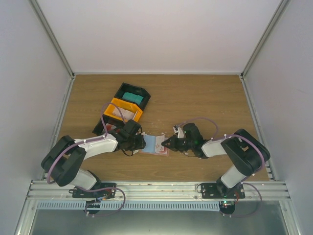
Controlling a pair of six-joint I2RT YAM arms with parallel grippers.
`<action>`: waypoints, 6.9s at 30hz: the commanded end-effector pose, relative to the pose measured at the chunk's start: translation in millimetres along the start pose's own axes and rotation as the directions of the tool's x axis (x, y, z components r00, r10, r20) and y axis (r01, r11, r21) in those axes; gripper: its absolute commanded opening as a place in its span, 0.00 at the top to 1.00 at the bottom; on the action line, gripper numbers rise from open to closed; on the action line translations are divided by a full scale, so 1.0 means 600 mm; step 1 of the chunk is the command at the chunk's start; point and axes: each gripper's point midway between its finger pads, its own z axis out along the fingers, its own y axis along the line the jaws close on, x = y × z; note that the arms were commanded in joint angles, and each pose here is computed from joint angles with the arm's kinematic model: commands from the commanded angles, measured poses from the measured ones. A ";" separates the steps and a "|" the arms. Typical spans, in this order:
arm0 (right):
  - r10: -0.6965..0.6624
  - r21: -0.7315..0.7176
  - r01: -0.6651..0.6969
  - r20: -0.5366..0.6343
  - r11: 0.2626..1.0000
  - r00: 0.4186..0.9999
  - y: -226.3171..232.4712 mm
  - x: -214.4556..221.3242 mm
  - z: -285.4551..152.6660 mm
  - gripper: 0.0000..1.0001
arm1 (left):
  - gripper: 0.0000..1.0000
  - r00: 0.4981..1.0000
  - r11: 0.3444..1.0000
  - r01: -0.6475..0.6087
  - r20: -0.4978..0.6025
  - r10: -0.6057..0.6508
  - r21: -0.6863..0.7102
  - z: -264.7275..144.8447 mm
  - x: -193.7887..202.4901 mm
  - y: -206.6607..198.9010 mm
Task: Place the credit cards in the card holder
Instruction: Insert the credit card into the card holder.
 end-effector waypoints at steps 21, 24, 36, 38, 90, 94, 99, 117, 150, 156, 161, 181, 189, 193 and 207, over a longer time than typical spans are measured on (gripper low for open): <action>0.091 0.008 -0.091 0.028 0.996 0.995 -0.025 -0.010 -0.022 1.00 | 0.69 0.991 0.990 -0.085 -0.093 0.095 0.109 0.025 0.034 -0.037; 0.110 0.019 -0.111 0.030 0.994 0.993 -0.035 -0.009 -0.021 0.99 | 0.70 0.985 0.988 -0.110 -0.122 0.123 0.112 0.032 0.044 -0.046; 0.094 0.023 -0.097 0.097 0.995 0.991 -0.024 -0.025 -0.056 1.00 | 0.71 0.988 0.992 -0.127 -0.091 0.128 0.014 0.026 0.031 -0.032; 0.080 0.032 -0.084 0.115 0.996 0.990 -0.019 -0.030 -0.063 1.00 | 0.65 0.990 0.992 -0.126 -0.073 0.124 -0.020 0.021 0.024 -0.026; 0.258 -0.007 -0.258 -0.022 0.966 0.966 -0.058 0.032 -0.031 0.99 | 0.67 0.987 0.994 -0.108 -0.121 0.105 -0.011 0.037 0.038 -0.031; 0.256 -0.028 -0.257 -0.049 0.966 0.965 -0.054 0.032 -0.019 1.00 | 0.67 0.986 0.994 -0.110 -0.124 0.110 0.008 0.035 0.039 -0.037; 0.237 -0.053 -0.239 -0.049 0.970 0.970 -0.044 0.024 -0.011 1.00 | 0.67 0.985 0.993 -0.114 -0.128 0.114 0.007 0.036 0.042 -0.036; 0.204 -0.115 -0.207 -0.036 0.972 0.978 -0.019 0.015 0.011 1.00 | 0.74 0.977 0.990 -0.140 -0.160 0.141 0.016 0.042 0.063 -0.039; 0.113 0.145 -0.124 0.080 0.982 0.990 -0.024 -0.001 -0.037 0.39 | 0.78 0.970 0.973 -0.181 -0.138 0.201 0.147 0.032 0.060 -0.085; 0.067 0.236 -0.083 0.075 0.968 0.995 -0.039 -0.001 -0.043 0.38 | 0.78 0.967 0.968 -0.190 -0.141 0.214 0.165 0.035 0.068 -0.083; 0.036 0.283 -0.042 0.028 0.958 0.999 -0.049 0.012 -0.025 0.42 | 0.77 0.965 0.965 -0.200 -0.137 0.224 0.171 0.034 0.068 -0.084; -0.169 0.419 0.132 0.053 0.898 0.984 -0.040 -0.003 -0.027 0.45 | 0.82 0.969 0.971 -0.182 -0.140 0.204 0.152 0.033 0.079 -0.068; -0.273 0.397 0.241 0.025 0.886 0.962 -0.024 -0.002 -0.043 0.47 | 0.82 0.970 0.967 -0.196 -0.115 0.216 0.163 0.011 0.062 -0.089; -0.234 0.415 0.209 0.011 0.886 0.972 -0.040 0.003 -0.048 0.53 | 0.82 0.969 0.953 -0.205 -0.093 0.230 0.223 -0.010 0.051 -0.121; -0.211 0.332 0.206 -0.020 0.920 0.977 -0.053 0.022 -0.058 0.65 | 0.87 0.961 0.927 -0.199 -0.122 0.248 0.317 0.020 0.043 -0.181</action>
